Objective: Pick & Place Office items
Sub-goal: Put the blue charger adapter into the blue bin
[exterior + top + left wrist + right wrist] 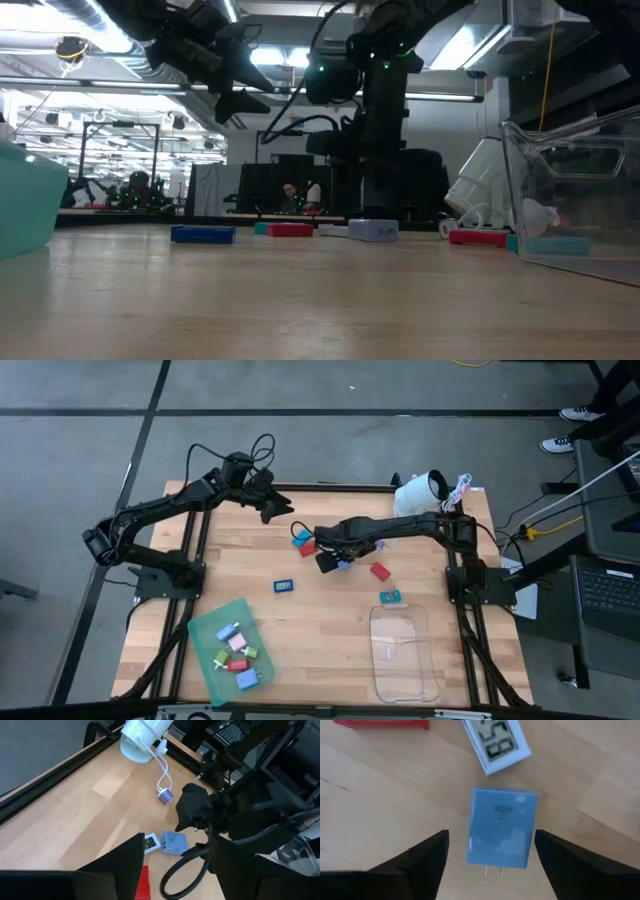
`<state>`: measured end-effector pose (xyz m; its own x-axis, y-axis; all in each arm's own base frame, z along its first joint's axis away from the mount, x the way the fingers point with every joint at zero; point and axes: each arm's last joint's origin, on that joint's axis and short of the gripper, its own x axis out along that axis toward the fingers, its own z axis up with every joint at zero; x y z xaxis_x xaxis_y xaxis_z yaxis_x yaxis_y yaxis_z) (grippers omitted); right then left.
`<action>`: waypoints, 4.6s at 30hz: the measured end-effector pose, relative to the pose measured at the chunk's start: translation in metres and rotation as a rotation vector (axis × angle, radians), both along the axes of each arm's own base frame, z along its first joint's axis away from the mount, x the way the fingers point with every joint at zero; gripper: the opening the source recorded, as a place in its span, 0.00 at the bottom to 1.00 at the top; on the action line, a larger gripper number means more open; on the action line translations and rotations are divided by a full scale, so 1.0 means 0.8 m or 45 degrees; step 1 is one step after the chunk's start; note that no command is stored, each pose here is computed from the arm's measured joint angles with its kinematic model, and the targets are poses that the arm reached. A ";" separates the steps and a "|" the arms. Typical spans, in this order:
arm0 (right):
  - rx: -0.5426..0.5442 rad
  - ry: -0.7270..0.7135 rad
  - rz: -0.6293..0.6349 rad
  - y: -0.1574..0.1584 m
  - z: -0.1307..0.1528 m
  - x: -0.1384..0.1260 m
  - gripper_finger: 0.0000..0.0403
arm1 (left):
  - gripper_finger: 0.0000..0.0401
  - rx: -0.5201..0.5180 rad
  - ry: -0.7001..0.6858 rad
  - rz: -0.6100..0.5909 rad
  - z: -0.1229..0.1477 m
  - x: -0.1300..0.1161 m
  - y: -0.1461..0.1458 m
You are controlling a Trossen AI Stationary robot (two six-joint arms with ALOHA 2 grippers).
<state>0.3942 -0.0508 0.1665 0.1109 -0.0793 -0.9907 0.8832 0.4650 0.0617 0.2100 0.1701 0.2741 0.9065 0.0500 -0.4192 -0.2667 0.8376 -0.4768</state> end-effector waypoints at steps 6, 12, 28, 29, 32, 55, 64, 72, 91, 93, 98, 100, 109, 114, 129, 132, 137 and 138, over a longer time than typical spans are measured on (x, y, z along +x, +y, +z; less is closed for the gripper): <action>0.037 0.029 0.000 0.001 -0.011 0.001 0.70 | 0.53 0.000 0.030 -0.012 -0.003 -0.001 -0.001; 0.051 0.072 -0.023 0.006 -0.022 -0.006 0.69 | 0.53 -0.009 0.068 -0.025 -0.007 -0.003 -0.003; 0.083 0.055 -0.003 0.008 -0.033 -0.009 0.69 | 0.53 0.001 0.068 -0.028 -0.007 -0.003 -0.003; 0.082 0.056 0.005 0.008 -0.033 -0.009 0.69 | 0.53 0.001 0.068 -0.028 -0.007 -0.003 -0.003; 0.081 0.058 0.029 0.007 -0.033 -0.009 0.69 | 0.53 0.001 0.068 -0.028 -0.007 -0.003 -0.003; 0.085 0.053 0.124 0.004 -0.033 -0.009 0.52 | 0.53 -0.001 0.068 -0.023 -0.007 -0.003 -0.003; 0.170 -0.220 0.330 0.013 0.001 0.003 0.52 | 0.53 0.111 0.054 -0.100 -0.003 -0.004 -0.006; 0.262 -0.814 0.529 0.013 0.090 0.014 0.52 | 0.53 0.379 -0.037 -0.201 0.025 -0.009 -0.020; 0.685 -1.499 0.735 -0.011 0.177 0.020 0.52 | 0.53 0.643 -0.265 -0.548 0.120 -0.028 -0.090; 0.710 -1.527 0.734 -0.012 0.181 0.021 0.52 | 0.53 0.643 -0.230 -0.628 0.118 -0.027 -0.102; 0.740 -1.548 0.742 -0.011 0.184 0.021 0.52 | 0.54 0.718 -0.180 -0.773 0.113 -0.020 -0.127; 0.754 -1.542 0.727 -0.011 0.184 0.021 0.52 | 0.55 0.723 -0.176 -0.797 0.112 -0.015 -0.134; 0.763 -1.548 0.736 -0.010 0.185 0.021 0.52 | 0.61 0.791 -0.171 -0.773 0.113 -0.009 -0.137; 0.763 -1.558 0.742 -0.008 0.186 0.022 0.52 | 0.62 0.757 -0.176 -0.803 0.105 0.007 -0.132; 0.768 -1.556 0.760 -0.002 0.186 0.023 0.52 | 0.61 0.696 -0.332 -0.874 0.104 0.037 -0.134; 0.765 -1.557 0.761 -0.003 0.186 0.023 0.52 | 0.59 0.686 -0.323 -0.880 0.103 0.037 -0.135; 0.777 -1.554 0.772 -0.002 0.186 0.023 0.52 | 0.47 0.639 -0.291 -0.912 0.094 0.041 -0.134; 0.780 -1.553 0.775 -0.002 0.186 0.023 0.52 | 0.45 0.627 -0.295 -0.922 0.094 0.042 -0.133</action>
<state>0.4123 -0.0522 0.3150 0.7361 0.6648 -0.1277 -0.1688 0.3629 0.9164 0.2437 0.0634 0.3490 0.8448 -0.4399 -0.3047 0.4630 0.8864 0.0038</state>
